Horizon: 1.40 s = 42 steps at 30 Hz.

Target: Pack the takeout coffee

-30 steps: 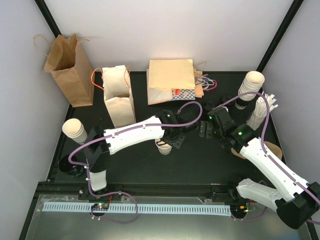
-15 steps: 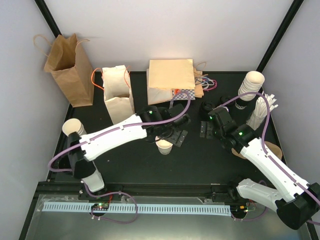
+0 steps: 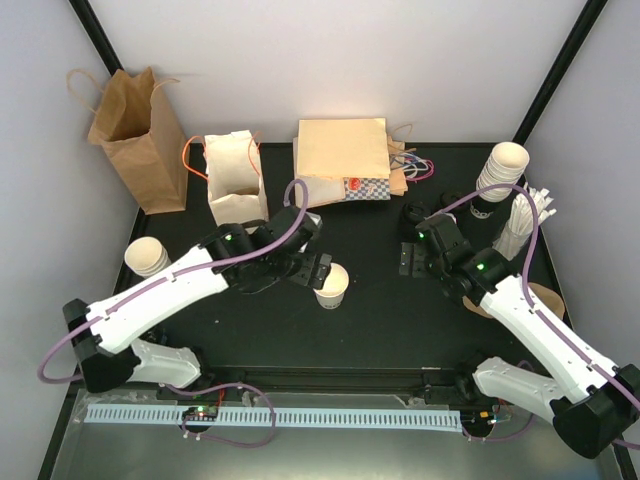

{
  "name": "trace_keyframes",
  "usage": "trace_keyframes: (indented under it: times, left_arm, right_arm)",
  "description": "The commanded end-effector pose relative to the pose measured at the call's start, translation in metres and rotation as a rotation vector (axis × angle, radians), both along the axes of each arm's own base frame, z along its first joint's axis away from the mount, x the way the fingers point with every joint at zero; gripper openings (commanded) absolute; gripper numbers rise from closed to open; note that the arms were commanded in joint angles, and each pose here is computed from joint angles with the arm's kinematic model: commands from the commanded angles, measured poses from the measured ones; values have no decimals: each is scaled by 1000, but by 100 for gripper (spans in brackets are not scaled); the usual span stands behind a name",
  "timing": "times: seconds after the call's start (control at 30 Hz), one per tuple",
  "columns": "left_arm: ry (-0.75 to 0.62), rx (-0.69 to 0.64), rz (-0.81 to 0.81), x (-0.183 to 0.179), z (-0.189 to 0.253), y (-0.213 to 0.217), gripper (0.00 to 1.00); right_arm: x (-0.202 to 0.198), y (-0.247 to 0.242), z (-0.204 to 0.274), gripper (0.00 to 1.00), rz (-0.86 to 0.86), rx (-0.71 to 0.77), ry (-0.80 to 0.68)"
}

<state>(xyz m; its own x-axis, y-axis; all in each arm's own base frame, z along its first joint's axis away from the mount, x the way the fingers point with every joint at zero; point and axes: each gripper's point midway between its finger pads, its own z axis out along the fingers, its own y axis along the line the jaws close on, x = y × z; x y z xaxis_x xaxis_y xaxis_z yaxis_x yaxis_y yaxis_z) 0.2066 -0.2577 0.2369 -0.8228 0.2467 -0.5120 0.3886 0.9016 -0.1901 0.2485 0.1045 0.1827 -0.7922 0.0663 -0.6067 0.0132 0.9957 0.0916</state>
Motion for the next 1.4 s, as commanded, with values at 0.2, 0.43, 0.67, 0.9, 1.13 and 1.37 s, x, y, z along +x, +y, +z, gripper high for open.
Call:
trace_keyframes:
  times: [0.2,0.43,0.67,0.9,1.13,1.37]
  left_arm:
    - [-56,-177,1,-3,12,18,99]
    - [-42,-194,-10,-7,0,24,99]
    - [-34,-212,-27,-14,-8,30,99]
    - [-34,-217,-40,-19,-14,36,99]
    - [-31,-233,-37,-22,-18,43,99]
    - [-14,-231,-41,-27,-27,52,99]
  right_arm:
    - [5,7,5,100,6,21,25]
    - [8,12,1,100,3,13,70]
    - [13,10,13,100,20,19,-26]
    - [11,6,21,100,8,27,-41]
    - [23,-12,21,100,-64,-2,-13]
    - [45,-22,12,100,-93,48,31]
